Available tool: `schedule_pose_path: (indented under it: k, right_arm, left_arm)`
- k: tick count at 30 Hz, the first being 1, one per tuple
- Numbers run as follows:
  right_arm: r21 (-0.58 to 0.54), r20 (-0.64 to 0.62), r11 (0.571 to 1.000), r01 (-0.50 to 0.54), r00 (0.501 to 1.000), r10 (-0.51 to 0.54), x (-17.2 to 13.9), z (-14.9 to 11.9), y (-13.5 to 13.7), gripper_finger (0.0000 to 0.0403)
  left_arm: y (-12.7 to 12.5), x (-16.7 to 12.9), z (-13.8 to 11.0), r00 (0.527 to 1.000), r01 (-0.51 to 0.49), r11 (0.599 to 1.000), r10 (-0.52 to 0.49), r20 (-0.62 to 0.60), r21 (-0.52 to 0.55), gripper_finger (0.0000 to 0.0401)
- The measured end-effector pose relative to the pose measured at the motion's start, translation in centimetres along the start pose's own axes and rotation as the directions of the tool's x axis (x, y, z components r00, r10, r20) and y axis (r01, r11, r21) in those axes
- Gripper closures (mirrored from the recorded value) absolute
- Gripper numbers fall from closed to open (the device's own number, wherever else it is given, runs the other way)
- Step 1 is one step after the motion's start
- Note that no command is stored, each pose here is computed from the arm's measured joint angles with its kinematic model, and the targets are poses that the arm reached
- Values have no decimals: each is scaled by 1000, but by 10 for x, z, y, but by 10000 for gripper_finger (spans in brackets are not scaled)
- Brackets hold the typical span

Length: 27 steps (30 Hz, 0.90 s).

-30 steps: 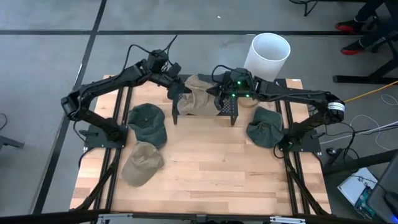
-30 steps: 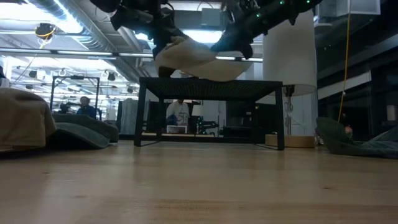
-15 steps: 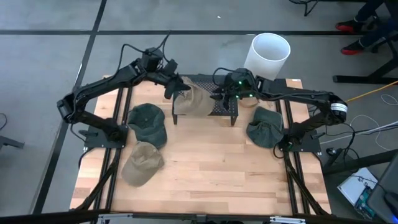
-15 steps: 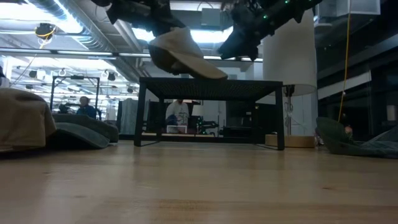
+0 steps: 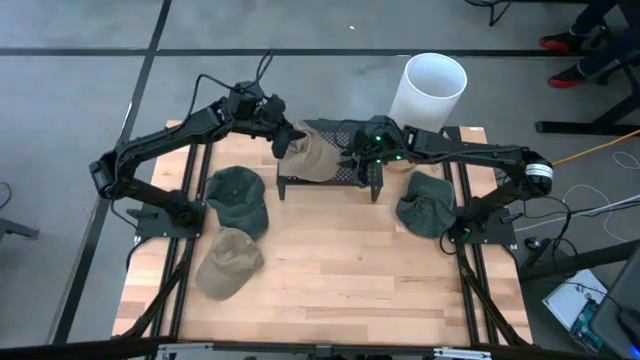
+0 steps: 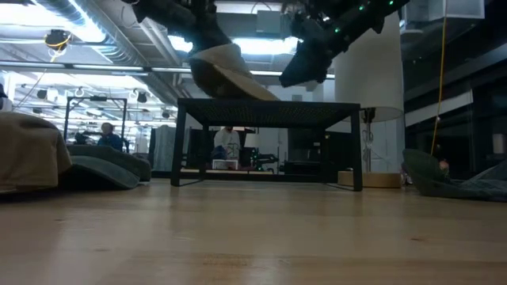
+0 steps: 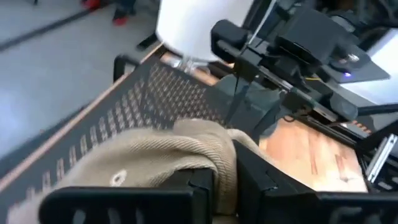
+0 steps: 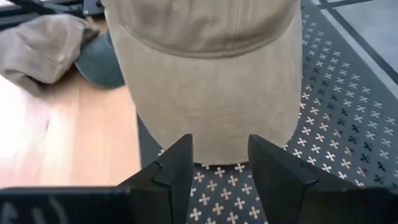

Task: Pick & Place hat
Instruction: Put the right brown cap on the shelf

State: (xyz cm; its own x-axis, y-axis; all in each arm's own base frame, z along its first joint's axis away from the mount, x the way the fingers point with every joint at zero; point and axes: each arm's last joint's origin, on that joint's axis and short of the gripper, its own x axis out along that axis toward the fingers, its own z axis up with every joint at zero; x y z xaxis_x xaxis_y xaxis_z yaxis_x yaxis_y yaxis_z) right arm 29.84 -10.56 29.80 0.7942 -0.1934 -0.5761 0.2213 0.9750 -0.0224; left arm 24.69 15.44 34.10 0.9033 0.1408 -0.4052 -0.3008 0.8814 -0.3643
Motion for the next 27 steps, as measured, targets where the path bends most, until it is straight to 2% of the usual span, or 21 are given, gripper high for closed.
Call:
schedule_pose_path:
  k: [3, 6, 11, 15, 23, 27]
  right_arm:
    - [-19, -11, 1000, -2, 1000, 2, 11, -2, -1, 248]
    - [-44, -19, 999, -4, 1000, 3, 15, -4, -1, 248]
    - [-64, 30, 998, -18, 999, 20, 12, 1, 2, 248]
    - [-80, 38, 997, -19, 999, 22, 14, 2, 2, 248]
    - [-77, 0, 997, -25, 1000, 25, 25, -3, 2, 248]
    - [-76, -11, 997, -31, 999, 30, 30, -5, 2, 248]
  left_arm:
    - [1, 2, -7, 998, -1, 995, -6, -66, -99, 374]
    - [-2, 4, -11, 991, 54, 986, -73, -116, -159, 379]
    - [-10, 3, -4, 950, 284, 942, -302, -82, -177, 378]
    - [-13, 2, 2, 912, 393, 902, -407, -46, -179, 358]
    - [-12, 1, 2, 909, 399, 899, -414, -53, -178, 286]
    - [-11, 2, 2, 925, 365, 917, -377, -48, -159, 253]
